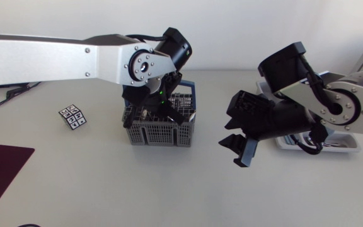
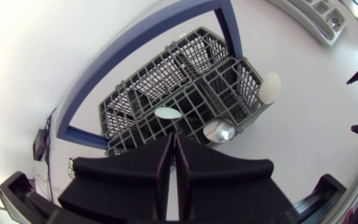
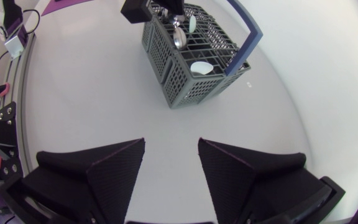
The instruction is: Transfer all utensils from the basket to the drawer tray.
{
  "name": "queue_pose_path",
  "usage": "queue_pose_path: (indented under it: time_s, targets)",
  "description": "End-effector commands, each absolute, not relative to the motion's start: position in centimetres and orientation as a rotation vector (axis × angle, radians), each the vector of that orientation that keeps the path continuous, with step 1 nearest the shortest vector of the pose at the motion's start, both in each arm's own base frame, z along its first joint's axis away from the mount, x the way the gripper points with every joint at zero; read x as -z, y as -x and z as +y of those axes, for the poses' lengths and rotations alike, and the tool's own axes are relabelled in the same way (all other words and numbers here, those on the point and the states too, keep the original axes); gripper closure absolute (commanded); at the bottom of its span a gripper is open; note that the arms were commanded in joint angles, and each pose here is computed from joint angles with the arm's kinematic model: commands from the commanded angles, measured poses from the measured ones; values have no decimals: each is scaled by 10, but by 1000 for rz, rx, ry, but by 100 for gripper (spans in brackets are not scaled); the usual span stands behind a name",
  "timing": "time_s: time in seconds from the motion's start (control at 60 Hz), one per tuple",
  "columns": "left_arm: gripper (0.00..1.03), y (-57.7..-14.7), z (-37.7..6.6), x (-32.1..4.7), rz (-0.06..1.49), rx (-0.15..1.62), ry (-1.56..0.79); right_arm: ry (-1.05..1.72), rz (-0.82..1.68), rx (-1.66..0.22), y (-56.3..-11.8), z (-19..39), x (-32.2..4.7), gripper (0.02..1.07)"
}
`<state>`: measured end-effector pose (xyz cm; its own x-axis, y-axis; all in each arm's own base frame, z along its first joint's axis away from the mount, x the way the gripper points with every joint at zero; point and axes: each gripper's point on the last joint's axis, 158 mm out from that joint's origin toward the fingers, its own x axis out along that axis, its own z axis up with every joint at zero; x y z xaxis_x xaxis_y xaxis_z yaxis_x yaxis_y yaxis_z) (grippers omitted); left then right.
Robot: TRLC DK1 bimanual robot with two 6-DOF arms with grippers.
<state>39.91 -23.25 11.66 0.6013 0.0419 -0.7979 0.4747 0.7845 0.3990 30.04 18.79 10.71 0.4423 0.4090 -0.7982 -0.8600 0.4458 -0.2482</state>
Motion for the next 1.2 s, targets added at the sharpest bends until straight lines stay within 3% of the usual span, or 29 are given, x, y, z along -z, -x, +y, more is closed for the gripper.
queue_pose_path:
  time_s: [0.0, 0.433, 0.7, 0.9, 1.183]
  targets:
    - [100, -395, -230, -136, 858, 272, -664, 716, 749, -880, -292, 187, -100, 43]
    - [100, -378, -218, -203, 690, 251, -770, 713, 731, -887, -288, 191, -105, 43]
    - [100, -363, -209, -239, 630, 268, -732, 690, 665, -885, -284, 198, -126, 43]
    - [100, -349, -223, -236, 672, 403, -584, 658, 562, -885, -285, 213, -154, 43]
    - [100, -326, -259, -205, 873, 702, -283, 608, 484, -898, -282, 239, -177, 43]
